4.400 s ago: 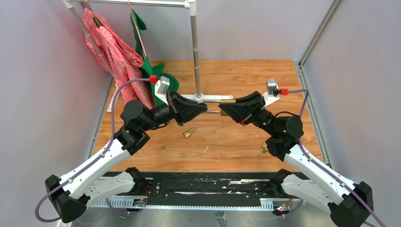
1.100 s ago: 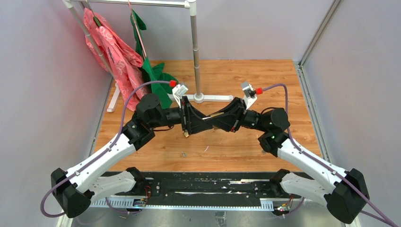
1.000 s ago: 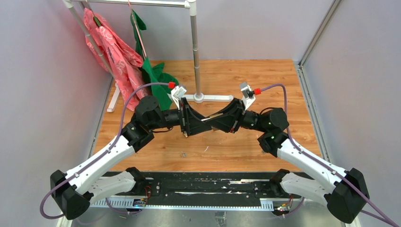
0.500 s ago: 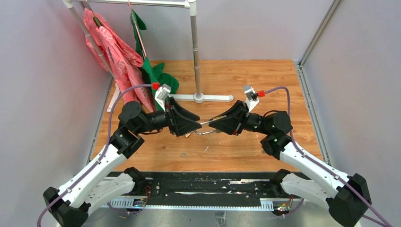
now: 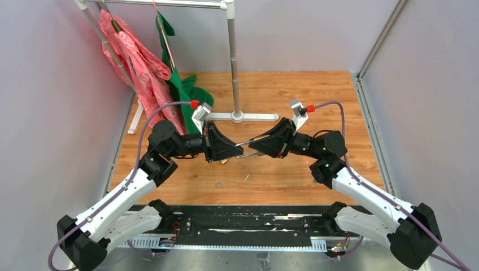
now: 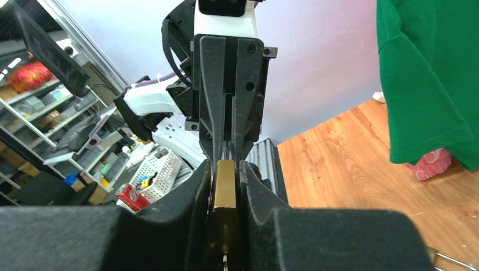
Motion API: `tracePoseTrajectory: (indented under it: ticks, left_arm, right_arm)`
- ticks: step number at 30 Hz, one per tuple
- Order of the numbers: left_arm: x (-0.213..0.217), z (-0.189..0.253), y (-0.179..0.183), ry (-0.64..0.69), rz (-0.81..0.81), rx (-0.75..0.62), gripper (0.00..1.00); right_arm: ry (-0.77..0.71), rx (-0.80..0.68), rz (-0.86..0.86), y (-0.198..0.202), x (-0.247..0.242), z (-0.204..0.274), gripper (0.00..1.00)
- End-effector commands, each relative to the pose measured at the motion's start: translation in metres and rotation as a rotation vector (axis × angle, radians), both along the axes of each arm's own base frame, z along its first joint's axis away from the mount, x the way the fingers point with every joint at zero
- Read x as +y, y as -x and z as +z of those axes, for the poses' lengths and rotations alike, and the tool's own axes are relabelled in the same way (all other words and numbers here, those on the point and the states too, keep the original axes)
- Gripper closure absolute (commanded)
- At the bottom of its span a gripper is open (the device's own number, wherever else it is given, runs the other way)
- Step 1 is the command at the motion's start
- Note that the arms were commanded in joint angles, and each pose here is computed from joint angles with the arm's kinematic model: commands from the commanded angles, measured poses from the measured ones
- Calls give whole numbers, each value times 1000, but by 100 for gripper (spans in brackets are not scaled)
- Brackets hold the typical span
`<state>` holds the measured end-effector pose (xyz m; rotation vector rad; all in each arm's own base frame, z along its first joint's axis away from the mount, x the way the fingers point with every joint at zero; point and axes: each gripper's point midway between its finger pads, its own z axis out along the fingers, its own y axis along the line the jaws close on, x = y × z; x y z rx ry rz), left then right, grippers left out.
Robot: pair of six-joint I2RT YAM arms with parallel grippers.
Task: Lock with the key
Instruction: Lock the lock.
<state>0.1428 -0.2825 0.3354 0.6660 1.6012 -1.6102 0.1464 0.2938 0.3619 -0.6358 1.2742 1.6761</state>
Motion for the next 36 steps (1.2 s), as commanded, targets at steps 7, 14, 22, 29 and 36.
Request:
tracePoseTrajectory:
  ticks: [7,14,22,29,36]
  left_arm:
    - [5,-14,-35,-136,176,47,100]
    - [4,-44,-58,-227,250,194,100]
    - [5,-48,-69,-162,240,249,100]
    - [9,-37,-65,-110,216,233,100]
    - [14,-31,-56,-77,174,207,100]
  right_arm:
    - [13,36,-62,-13,-2,-11,100]
    - [92,155,-90,-18,-6,-55,53]
    - [134,190,-128,-20,-18,-69,39]
    - [133,210,-170,-32,-36,-70,35]
    - [110,205,-175,-35,-53,-65,33]
